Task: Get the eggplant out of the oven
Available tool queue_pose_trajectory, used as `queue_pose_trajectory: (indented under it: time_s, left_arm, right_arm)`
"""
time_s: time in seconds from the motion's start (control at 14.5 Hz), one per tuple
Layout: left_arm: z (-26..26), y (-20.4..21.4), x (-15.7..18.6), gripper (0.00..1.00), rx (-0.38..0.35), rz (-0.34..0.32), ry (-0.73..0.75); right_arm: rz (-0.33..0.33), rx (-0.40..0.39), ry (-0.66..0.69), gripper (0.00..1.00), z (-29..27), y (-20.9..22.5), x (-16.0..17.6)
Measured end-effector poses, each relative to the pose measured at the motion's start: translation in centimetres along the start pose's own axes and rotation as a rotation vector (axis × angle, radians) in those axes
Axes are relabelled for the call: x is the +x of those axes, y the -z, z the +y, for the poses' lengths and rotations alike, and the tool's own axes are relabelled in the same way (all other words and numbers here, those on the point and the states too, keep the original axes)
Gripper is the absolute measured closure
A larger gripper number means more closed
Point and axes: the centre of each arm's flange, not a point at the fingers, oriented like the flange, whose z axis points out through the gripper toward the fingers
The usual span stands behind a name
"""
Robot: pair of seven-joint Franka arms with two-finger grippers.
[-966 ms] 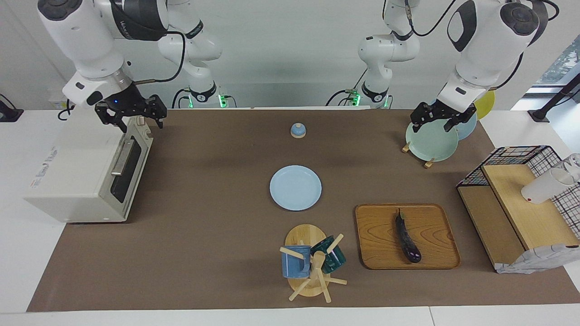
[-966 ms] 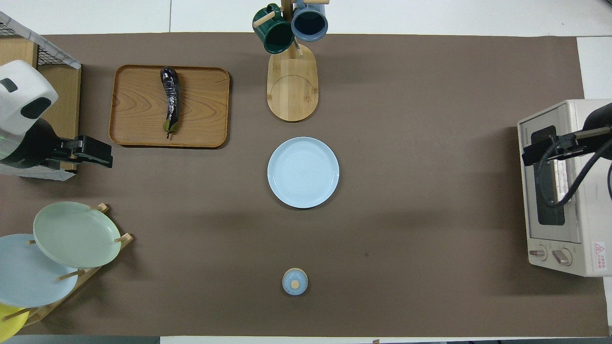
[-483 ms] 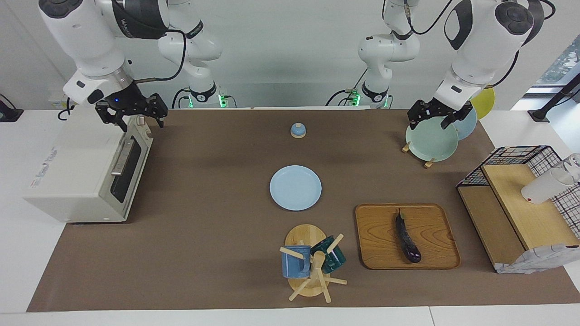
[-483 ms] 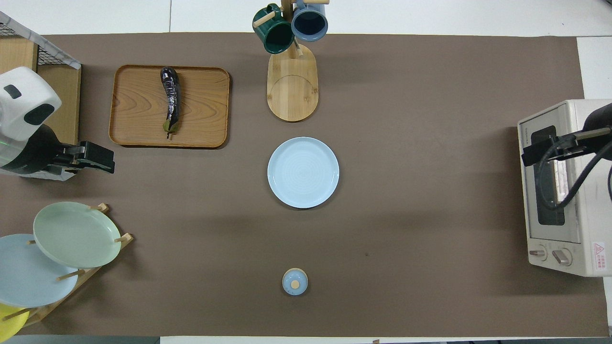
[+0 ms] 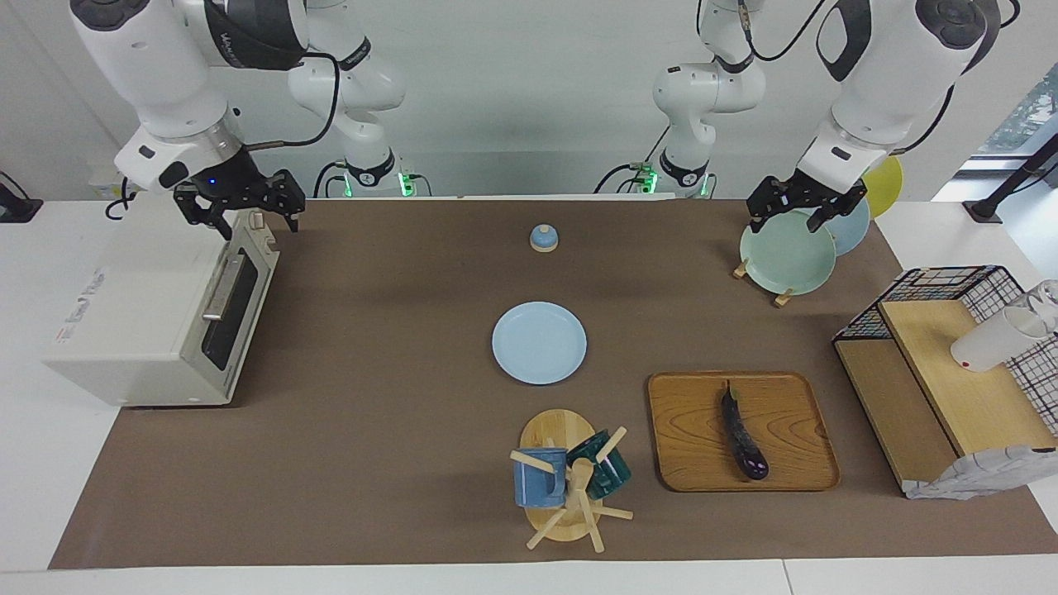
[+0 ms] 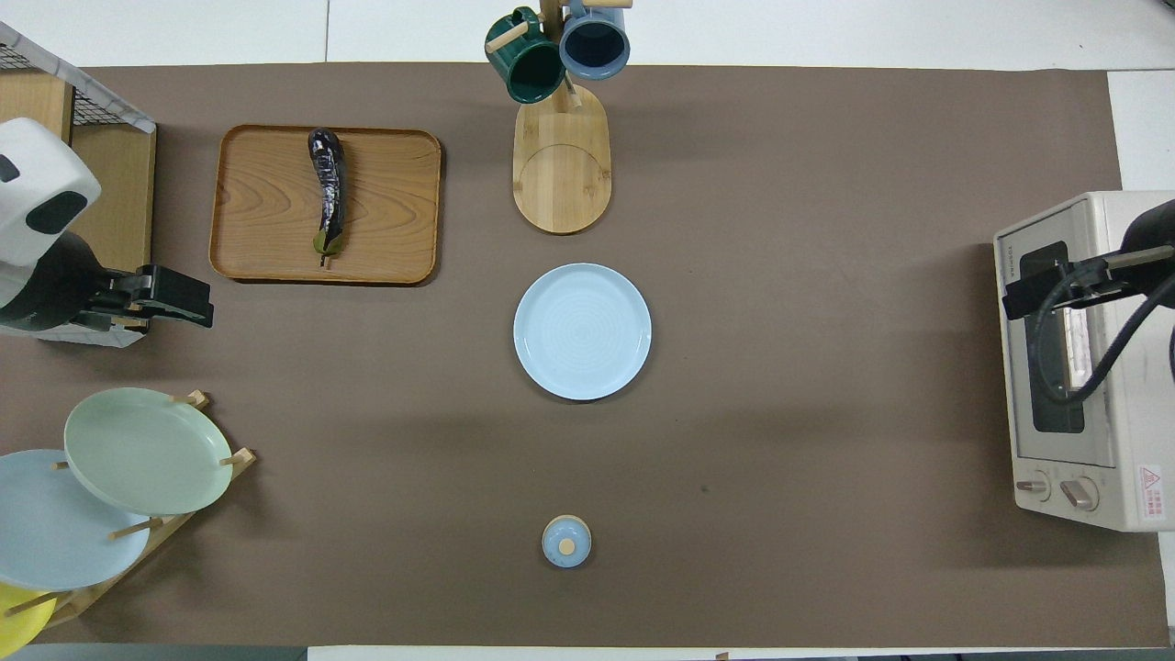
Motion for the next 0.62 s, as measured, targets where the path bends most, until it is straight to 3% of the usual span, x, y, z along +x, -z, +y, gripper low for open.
queue_pose_trajectory:
  time_s: [0.62]
  left_arm:
    - [-0.71, 0.04, 0.06, 0.0, -0.004, 0.0, 0.014]
  right_arm:
    - [0.0, 0.0, 0.005, 0.0, -0.26, 0.02, 0.03]
